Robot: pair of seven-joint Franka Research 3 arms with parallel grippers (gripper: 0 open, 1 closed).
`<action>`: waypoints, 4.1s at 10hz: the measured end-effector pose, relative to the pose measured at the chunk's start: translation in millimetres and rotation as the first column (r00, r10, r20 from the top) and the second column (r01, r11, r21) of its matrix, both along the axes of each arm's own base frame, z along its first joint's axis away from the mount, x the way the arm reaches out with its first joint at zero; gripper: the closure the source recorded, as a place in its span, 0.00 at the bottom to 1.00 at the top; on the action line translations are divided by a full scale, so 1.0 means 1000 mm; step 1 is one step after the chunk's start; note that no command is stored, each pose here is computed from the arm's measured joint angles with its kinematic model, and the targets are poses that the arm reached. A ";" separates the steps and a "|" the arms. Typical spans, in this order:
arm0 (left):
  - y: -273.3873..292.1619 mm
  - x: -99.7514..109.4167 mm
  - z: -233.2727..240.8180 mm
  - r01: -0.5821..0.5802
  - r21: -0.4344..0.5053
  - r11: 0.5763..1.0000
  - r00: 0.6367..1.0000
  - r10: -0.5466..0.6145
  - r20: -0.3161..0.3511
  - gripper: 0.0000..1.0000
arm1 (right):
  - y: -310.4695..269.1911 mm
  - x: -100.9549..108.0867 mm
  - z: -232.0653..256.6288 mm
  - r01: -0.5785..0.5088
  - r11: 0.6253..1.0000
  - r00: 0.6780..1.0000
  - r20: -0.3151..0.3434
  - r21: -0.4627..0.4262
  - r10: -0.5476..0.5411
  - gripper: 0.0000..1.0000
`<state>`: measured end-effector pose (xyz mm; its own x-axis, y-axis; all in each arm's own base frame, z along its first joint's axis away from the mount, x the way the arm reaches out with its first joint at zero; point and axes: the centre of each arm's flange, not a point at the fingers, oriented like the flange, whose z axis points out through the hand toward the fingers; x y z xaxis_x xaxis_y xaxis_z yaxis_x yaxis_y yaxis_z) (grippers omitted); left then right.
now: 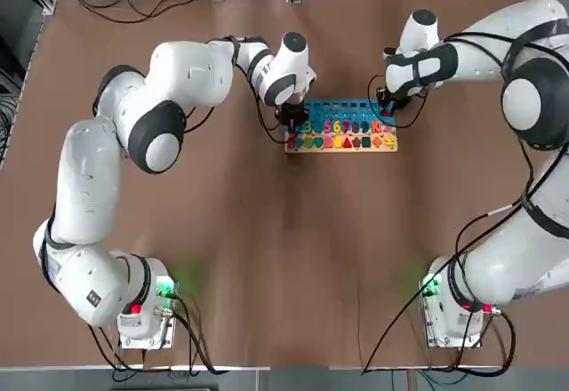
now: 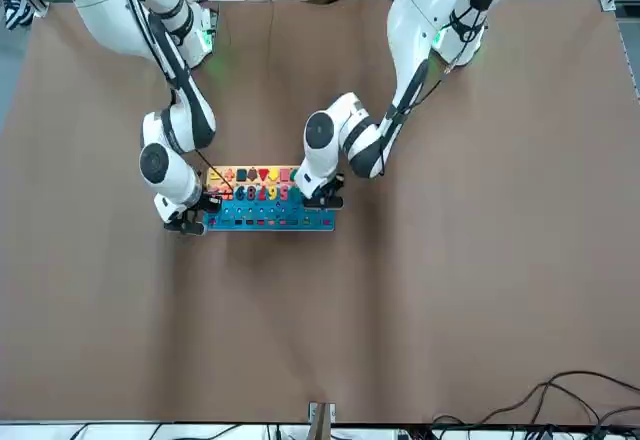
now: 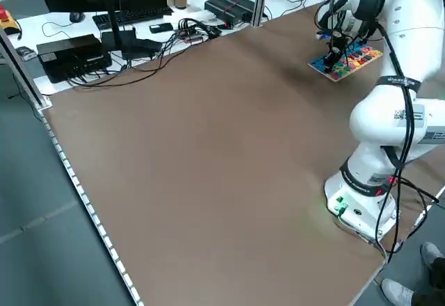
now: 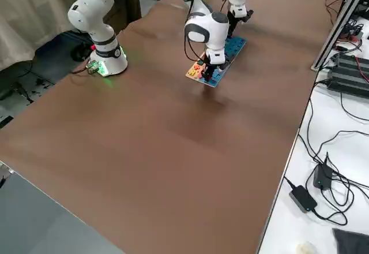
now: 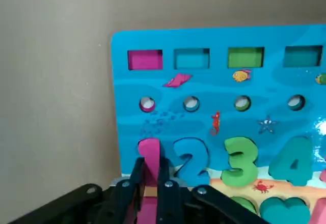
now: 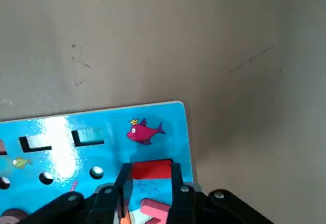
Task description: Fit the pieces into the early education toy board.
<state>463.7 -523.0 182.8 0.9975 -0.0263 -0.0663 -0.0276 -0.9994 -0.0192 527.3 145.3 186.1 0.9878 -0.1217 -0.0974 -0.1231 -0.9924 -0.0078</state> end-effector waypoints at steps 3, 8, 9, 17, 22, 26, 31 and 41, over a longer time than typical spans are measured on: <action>0.000 0.000 0.000 0.000 0.000 1.000 1.000 0.000 0.000 0.86 | 0.002 -0.002 -0.005 0.000 1.000 1.000 -0.010 0.002 0.000 0.59; 0.001 0.004 0.001 -0.004 -0.002 1.000 1.000 0.004 0.004 0.71 | 0.007 -0.003 -0.006 -0.005 1.000 1.000 -0.013 0.004 0.005 0.49; 0.001 0.005 0.002 -0.006 -0.003 1.000 1.000 0.006 0.006 0.69 | 0.007 -0.003 -0.006 -0.005 1.000 1.000 -0.016 0.004 0.005 0.49; 0.002 0.012 0.032 -0.010 0.003 1.000 1.000 0.010 0.018 0.61 | -0.011 0.018 0.146 0.039 0.999 0.999 0.016 0.013 -0.039 0.09; 0.097 0.101 0.177 -0.019 -0.018 1.000 0.993 0.021 0.119 0.01 | -0.070 0.043 0.291 0.125 0.992 0.990 -0.066 0.000 -0.124 0.01; 0.274 0.155 0.339 -0.117 -0.025 0.993 0.965 0.120 0.233 0.00 | -0.110 0.035 0.393 0.091 0.996 0.995 0.034 0.023 -0.092 0.01; 0.382 0.090 0.457 -0.101 -0.009 0.995 0.987 0.102 0.125 0.00 | -0.157 0.027 0.467 -0.085 0.995 0.987 0.135 -0.061 0.092 0.01; 0.438 0.088 0.444 -0.057 -0.029 0.998 0.996 0.058 0.061 0.04 | -0.188 0.069 0.421 -0.046 0.997 0.984 0.169 -0.059 0.055 0.01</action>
